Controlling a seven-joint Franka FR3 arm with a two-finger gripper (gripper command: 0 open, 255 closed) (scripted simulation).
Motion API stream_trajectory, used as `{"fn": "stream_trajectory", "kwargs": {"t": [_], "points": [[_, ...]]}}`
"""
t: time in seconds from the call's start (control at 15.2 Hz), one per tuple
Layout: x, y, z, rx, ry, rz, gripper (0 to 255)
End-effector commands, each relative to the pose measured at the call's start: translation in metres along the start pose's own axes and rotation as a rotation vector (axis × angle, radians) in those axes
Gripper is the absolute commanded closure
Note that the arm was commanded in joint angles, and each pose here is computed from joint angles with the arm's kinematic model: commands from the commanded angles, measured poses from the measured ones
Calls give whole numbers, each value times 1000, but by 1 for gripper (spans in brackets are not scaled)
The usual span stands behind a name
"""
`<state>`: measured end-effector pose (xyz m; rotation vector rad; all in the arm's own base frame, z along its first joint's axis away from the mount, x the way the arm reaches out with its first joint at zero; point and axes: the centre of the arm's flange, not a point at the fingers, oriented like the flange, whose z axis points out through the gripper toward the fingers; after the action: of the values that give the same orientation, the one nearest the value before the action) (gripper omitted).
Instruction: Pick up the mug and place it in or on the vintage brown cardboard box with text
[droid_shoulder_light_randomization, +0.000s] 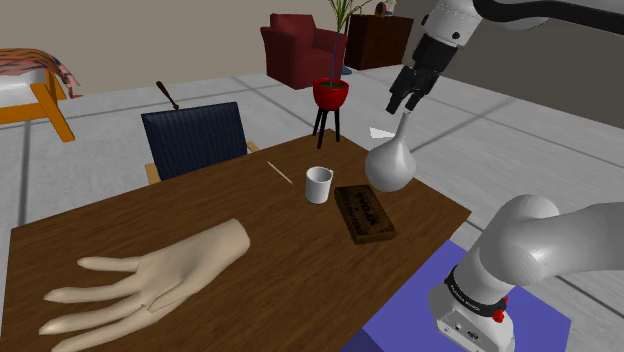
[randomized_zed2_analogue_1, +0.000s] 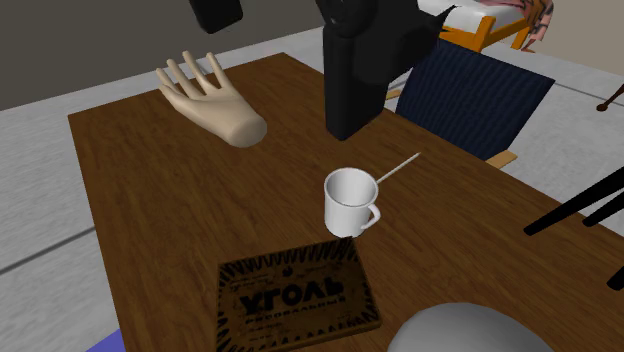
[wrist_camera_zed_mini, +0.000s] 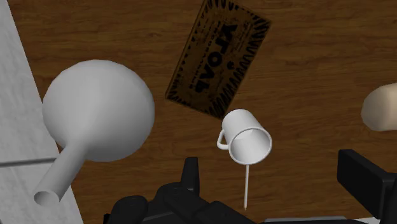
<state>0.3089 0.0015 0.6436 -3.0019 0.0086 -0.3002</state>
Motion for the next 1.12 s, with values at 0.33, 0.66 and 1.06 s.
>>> {"fn": "stream_trajectory", "kwargs": {"t": [0.33, 0.66, 1.06], "points": [[32, -27, 57, -39, -37, 0, 0], [62, -51, 116, -78, -74, 1, 0], [95, -78, 190, -124, -118, 1, 0]]}}
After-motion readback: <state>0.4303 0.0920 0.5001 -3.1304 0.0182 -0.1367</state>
